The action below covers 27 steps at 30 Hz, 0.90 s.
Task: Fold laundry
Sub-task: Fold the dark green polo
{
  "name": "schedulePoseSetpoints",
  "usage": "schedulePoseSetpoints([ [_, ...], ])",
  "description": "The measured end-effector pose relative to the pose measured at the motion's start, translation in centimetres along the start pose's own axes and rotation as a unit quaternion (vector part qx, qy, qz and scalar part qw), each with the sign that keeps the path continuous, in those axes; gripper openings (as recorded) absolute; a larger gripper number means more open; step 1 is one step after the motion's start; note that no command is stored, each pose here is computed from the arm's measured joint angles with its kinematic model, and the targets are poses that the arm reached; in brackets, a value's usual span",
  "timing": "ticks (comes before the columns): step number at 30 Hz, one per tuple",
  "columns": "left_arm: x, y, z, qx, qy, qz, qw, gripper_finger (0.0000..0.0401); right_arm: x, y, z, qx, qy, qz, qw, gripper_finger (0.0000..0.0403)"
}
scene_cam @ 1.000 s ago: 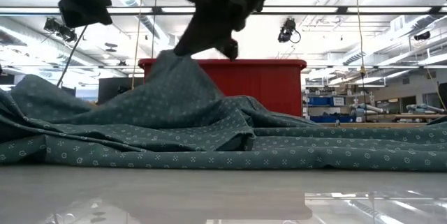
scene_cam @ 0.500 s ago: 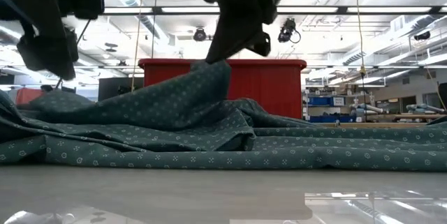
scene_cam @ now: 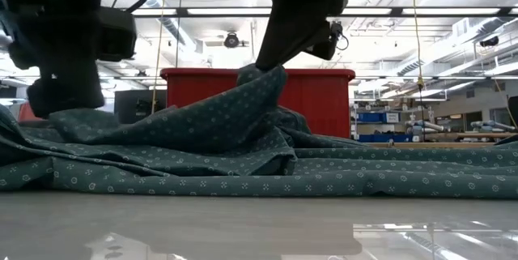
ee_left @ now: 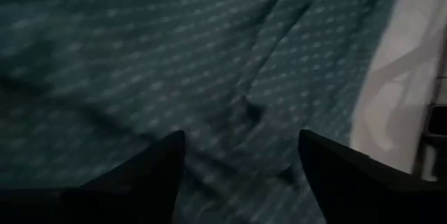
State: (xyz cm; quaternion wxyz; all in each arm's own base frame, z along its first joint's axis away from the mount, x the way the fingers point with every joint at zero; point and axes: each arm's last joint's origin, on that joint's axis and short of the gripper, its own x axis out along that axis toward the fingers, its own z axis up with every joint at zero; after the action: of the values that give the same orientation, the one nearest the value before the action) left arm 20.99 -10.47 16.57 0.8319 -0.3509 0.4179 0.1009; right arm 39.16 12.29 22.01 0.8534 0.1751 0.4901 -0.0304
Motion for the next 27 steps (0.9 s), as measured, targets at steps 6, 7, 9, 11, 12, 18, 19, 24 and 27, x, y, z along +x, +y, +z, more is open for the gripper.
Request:
schedulePoseSetpoints([
  [6, 0.8, -0.5, -0.2, 0.003, -0.003, -0.020, 1.000, 0.0204, 0.0, 0.3, -0.2, 0.018, -0.011, -0.015, 1.000, 0.0000],
  [7, 0.8, -0.5, -0.2, 0.004, -0.001, -0.019, 1.000, 0.0184, 0.0, 0.3, -0.2, 0.022, -0.012, -0.016, 1.000, 0.0000],
  [9, 0.8, -0.4, -0.2, 0.005, 0.002, -0.017, 1.000, 0.0136, 0.0, 0.3, -0.3, 0.027, -0.015, -0.021, 0.999, 0.0000],
  [11, 0.8, -0.4, -0.3, 0.013, 0.004, -0.014, 1.000, 0.0082, 0.0, 0.4, -0.3, 0.033, -0.018, -0.024, 0.999, 0.0000],
  [12, 0.8, -0.4, -0.3, 0.018, 0.004, -0.013, 1.000, 0.0052, 0.0, 0.5, -0.3, 0.036, -0.018, -0.024, 0.999, 0.0000],
  [18, 0.2, -1.3, 0.1, 0.019, 0.021, -0.048, 0.998, 0.0005, -0.2, 0.6, -0.5, 0.078, -0.022, -0.029, 0.996, 0.0000],
  [19, -0.3, -1.9, 0.3, 0.023, 0.021, -0.065, 0.997, 0.0004, -0.3, 0.7, -0.5, 0.092, -0.028, -0.034, 0.995, 0.0000],
  [24, -3.7, -5.8, 1.1, 0.060, 0.002, -0.155, 0.986, 0.0002, -2.3, 2.0, -1.1, 0.187, -0.049, -0.026, 0.981, 0.0000],
  [27, -5.1, -7.5, 0.7, 0.078, 0.008, -0.178, 0.981, 0.0002, -2.5, 2.4, -2.0, 0.227, -0.020, -0.027, 0.973, 0.0000],
])
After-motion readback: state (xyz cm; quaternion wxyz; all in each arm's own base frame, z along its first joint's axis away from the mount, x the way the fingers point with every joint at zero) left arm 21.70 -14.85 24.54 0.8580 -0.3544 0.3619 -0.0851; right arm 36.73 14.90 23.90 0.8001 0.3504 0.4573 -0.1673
